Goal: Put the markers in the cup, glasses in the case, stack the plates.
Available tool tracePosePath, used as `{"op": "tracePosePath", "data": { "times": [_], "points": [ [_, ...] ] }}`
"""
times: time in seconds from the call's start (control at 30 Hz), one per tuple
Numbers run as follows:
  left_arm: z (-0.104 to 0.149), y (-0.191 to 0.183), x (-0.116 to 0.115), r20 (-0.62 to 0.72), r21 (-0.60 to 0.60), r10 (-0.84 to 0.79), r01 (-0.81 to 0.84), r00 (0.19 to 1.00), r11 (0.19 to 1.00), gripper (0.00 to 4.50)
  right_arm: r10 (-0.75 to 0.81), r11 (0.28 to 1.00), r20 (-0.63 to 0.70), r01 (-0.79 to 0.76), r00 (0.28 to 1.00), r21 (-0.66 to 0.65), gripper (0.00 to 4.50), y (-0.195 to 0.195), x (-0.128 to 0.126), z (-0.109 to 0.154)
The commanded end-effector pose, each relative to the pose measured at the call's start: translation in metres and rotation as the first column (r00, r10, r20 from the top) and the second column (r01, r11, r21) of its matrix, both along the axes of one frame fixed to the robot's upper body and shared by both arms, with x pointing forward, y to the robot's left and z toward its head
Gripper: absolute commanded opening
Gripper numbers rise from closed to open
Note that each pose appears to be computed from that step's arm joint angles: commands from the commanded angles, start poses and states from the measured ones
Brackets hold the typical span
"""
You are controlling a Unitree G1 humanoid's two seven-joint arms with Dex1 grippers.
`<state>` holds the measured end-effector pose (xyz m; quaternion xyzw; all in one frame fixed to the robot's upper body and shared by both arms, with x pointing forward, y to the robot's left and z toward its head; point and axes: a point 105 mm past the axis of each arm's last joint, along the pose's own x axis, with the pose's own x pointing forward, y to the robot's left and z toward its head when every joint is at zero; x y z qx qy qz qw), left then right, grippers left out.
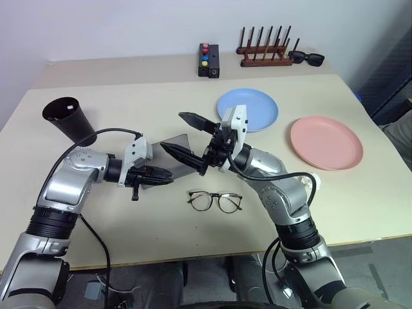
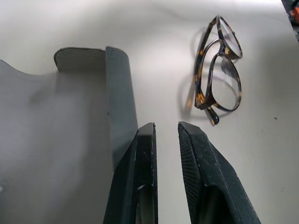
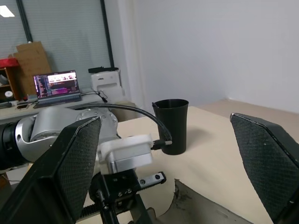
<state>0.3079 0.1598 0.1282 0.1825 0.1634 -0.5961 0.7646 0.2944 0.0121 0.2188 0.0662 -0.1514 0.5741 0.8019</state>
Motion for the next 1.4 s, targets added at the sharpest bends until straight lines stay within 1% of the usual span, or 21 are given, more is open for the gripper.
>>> {"op": "tracePosePath", "data": {
  "times": [0.03,0.13,0.27,0.5,0.57,0.6,0.83,1.1,1.27,1.33,1.4],
  "points": [
    [0.013,0.006,0.012,0.077,-0.009,0.046,-0.045,0.996,0.999,0.74,0.005,1.000,0.053,-0.006,0.999,0.020,4.50,-0.001,-0.007,0.012],
    [0.009,0.011,0.014,0.079,0.020,0.061,-0.063,0.995,0.998,0.74,0.002,1.000,0.052,-0.003,0.999,0.019,4.50,-0.002,-0.007,0.012],
    [-0.008,0.014,0.011,0.057,0.090,0.059,-0.064,0.997,0.994,0.74,0.004,1.000,0.051,-0.005,0.999,0.017,4.50,-0.002,-0.007,0.011],
    [-0.018,0.014,0.010,0.005,0.082,0.073,-0.073,0.997,0.994,0.74,0.003,1.000,0.050,-0.004,0.999,0.017,4.50,-0.001,-0.007,0.011],
    [-0.020,0.013,0.008,-0.015,0.071,0.071,-0.070,0.997,0.995,0.19,0.001,1.000,0.050,-0.002,0.999,0.017,4.50,-0.002,-0.007,0.011],
    [-0.021,0.014,0.007,-0.019,0.072,0.070,-0.069,0.997,0.995,0.02,0.001,1.000,0.050,-0.001,0.999,0.016,4.50,-0.002,-0.007,0.011],
    [-0.030,0.016,0.004,-0.048,0.083,0.069,-0.065,0.996,0.994,0.02,-0.002,1.000,0.050,0.001,0.999,0.016,4.50,-0.002,-0.006,0.011],
    [-0.029,0.015,0.002,-0.045,0.073,0.061,-0.057,0.997,0.996,0.02,0.000,1.000,0.051,-0.001,0.999,0.016,4.50,-0.002,-0.006,0.011],
    [-0.012,0.006,-0.014,-0.055,0.019,-0.059,0.060,0.997,0.998,0.02,-0.001,1.000,0.053,0.000,0.999,0.015,4.50,-0.002,-0.006,0.011],
    [-0.009,0.005,-0.019,-0.075,0.014,-0.091,0.092,0.993,0.996,0.02,-0.001,1.000,0.053,0.000,0.999,0.015,4.50,-0.002,-0.006,0.011],
    [-0.009,0.004,-0.019,-0.082,0.014,-0.088,0.090,0.993,0.996,0.02,-0.001,1.000,0.053,0.001,0.999,0.016,4.50,-0.002,-0.006,0.011]
  ]
}}
